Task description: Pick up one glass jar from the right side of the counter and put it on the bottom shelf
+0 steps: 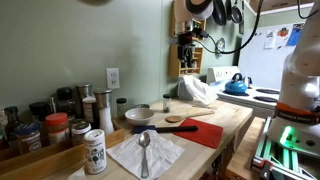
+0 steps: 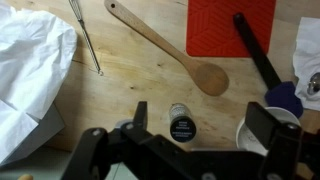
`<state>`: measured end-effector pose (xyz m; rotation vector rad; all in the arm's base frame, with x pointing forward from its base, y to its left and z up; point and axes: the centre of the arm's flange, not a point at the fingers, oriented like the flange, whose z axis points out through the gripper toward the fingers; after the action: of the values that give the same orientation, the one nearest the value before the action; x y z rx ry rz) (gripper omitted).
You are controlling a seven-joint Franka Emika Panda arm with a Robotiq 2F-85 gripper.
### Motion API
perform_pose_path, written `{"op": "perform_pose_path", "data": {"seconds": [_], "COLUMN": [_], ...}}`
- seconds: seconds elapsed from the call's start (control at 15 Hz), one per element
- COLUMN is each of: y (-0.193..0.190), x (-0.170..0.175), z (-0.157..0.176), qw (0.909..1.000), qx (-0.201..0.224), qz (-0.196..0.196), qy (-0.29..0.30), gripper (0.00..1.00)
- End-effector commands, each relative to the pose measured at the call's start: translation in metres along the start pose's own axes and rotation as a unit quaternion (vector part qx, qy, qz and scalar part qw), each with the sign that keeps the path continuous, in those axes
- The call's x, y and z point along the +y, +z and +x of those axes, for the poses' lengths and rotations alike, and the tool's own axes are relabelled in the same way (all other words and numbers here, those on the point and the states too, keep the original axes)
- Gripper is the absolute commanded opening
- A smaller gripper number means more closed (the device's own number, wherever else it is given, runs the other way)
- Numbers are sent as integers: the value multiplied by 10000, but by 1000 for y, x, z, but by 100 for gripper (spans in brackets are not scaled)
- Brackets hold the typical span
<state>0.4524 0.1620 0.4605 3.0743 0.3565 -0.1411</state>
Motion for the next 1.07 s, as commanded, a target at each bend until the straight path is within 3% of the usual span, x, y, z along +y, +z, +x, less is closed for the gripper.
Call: {"op": "perform_pose_path", "data": {"seconds": [0.0,0.13,0.33,0.6,1.0], "y": [0,0,40,80,134], "x": [0,0,-5,-8,-17], "z": [0,0,20,38,56], "qw": [10000,10000,9989,9947,9914], "qx": [0,0,-109,425,887], "qz": [0,0,450,869,783], "qy": [0,0,9,363,566], "gripper": [100,100,100,100,100]}}
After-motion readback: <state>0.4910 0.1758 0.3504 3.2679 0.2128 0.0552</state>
